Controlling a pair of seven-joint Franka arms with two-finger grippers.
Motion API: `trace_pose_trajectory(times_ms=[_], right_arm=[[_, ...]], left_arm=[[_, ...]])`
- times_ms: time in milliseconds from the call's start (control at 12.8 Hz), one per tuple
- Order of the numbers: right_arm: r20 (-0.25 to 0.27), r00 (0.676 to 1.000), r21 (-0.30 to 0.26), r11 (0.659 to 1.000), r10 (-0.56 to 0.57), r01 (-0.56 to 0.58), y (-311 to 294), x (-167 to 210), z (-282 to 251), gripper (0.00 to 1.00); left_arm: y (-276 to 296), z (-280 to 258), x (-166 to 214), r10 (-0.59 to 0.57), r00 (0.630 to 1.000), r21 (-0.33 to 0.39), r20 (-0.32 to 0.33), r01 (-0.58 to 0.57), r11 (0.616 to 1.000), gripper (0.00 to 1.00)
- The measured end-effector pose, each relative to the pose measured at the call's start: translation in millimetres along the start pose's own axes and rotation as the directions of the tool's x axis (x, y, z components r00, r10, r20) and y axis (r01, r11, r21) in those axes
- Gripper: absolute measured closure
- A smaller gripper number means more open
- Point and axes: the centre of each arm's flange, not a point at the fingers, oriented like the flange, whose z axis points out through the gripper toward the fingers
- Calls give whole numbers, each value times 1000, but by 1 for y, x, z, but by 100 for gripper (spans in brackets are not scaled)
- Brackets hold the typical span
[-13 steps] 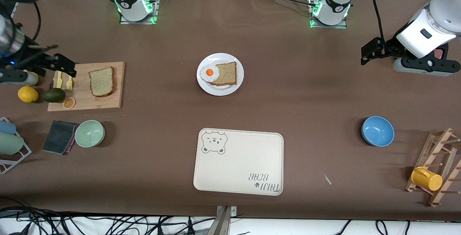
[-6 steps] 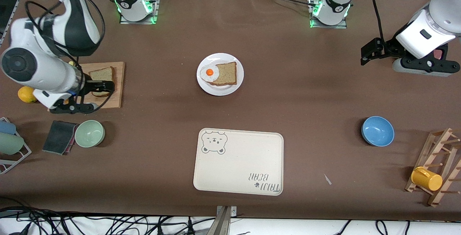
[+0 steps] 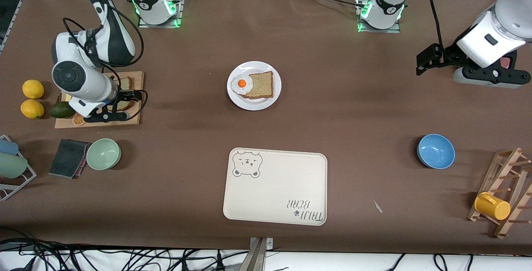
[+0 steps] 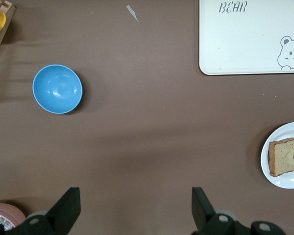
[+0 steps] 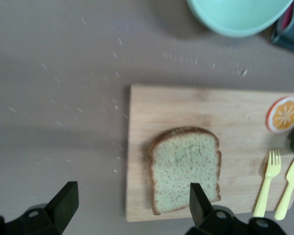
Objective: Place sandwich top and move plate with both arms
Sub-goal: 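Reach the right gripper down to the bread slice on the cutting board, then close the right gripper on the bread slice's crust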
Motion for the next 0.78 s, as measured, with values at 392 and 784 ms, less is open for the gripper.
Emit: trace_pose_trajectory(times_ms=[392, 784], right_arm=[[101, 995, -33, 999, -12, 15, 11, -1, 73, 0], [113, 994, -26, 1000, -3, 6, 15, 4, 100, 26]], left_arm=[[0, 0, 0, 0, 1000, 0, 0, 0, 1000, 0], [1, 0, 0, 2, 1000, 0, 0, -2, 1000, 0]])
